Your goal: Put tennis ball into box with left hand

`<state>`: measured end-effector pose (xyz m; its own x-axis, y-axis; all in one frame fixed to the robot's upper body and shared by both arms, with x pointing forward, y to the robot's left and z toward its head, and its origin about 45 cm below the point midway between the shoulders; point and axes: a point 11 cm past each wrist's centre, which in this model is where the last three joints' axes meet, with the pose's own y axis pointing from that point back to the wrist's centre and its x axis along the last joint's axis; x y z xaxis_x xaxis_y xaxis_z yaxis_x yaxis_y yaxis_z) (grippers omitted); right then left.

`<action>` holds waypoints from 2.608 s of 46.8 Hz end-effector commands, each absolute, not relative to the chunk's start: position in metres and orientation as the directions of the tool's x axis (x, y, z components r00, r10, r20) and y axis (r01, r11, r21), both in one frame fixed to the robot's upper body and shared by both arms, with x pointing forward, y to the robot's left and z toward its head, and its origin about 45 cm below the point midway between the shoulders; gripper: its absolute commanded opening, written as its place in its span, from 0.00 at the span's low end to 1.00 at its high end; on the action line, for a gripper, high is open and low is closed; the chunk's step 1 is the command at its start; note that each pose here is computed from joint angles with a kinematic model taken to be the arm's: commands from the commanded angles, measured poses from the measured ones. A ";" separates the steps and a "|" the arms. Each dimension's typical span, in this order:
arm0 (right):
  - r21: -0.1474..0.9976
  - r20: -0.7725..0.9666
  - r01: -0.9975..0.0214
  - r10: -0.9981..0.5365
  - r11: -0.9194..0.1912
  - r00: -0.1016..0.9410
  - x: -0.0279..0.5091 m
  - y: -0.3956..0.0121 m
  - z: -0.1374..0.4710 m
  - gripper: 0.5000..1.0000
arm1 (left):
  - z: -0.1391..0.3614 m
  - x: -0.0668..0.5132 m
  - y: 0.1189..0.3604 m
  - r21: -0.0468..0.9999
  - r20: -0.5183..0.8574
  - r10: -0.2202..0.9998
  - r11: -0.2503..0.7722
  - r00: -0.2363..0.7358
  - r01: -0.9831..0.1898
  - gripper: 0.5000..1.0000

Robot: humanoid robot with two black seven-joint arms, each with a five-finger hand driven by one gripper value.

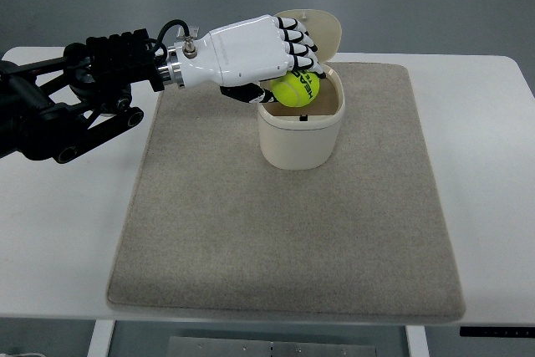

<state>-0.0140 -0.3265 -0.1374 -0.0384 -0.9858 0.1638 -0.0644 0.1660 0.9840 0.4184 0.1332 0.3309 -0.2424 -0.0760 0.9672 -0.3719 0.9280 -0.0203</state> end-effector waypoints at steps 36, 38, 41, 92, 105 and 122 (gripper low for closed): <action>0.984 0.164 -0.064 -0.986 0.166 -0.038 -0.014 -0.326 -0.137 0.80 | 0.338 0.410 0.149 -0.010 0.963 -0.089 0.930 -0.253 -0.367 0.83; 0.984 0.164 -0.064 -0.986 0.166 -0.038 -0.014 -0.326 -0.137 0.80 | 0.342 0.410 0.156 -0.009 0.961 -0.095 0.927 -0.259 -0.375 0.83; 0.984 0.164 -0.064 -0.986 0.166 -0.038 -0.014 -0.326 -0.137 0.80 | 0.346 0.411 0.170 -0.009 0.959 -0.106 0.917 -0.265 -0.399 0.83; 0.984 0.164 -0.064 -0.986 0.166 -0.038 -0.014 -0.326 -0.137 0.80 | 0.322 0.446 0.318 -0.106 0.442 0.804 0.487 0.397 -0.867 0.98; 0.984 0.164 -0.064 -0.986 0.166 -0.038 -0.014 -0.326 -0.137 0.80 | 0.291 0.469 0.319 -0.088 0.128 0.892 0.445 0.433 -0.891 0.98; 0.984 0.164 -0.064 -0.986 0.166 -0.038 -0.014 -0.326 -0.137 0.80 | 0.268 0.464 0.327 -0.111 -0.200 0.894 0.387 0.402 -0.916 0.99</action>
<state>-0.0141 -0.3265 -0.1374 -0.0384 -0.9858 0.1638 -0.0642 0.1660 0.9840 0.4649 0.3184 0.2741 0.4400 0.8890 -0.1267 -0.8969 0.4280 -0.1116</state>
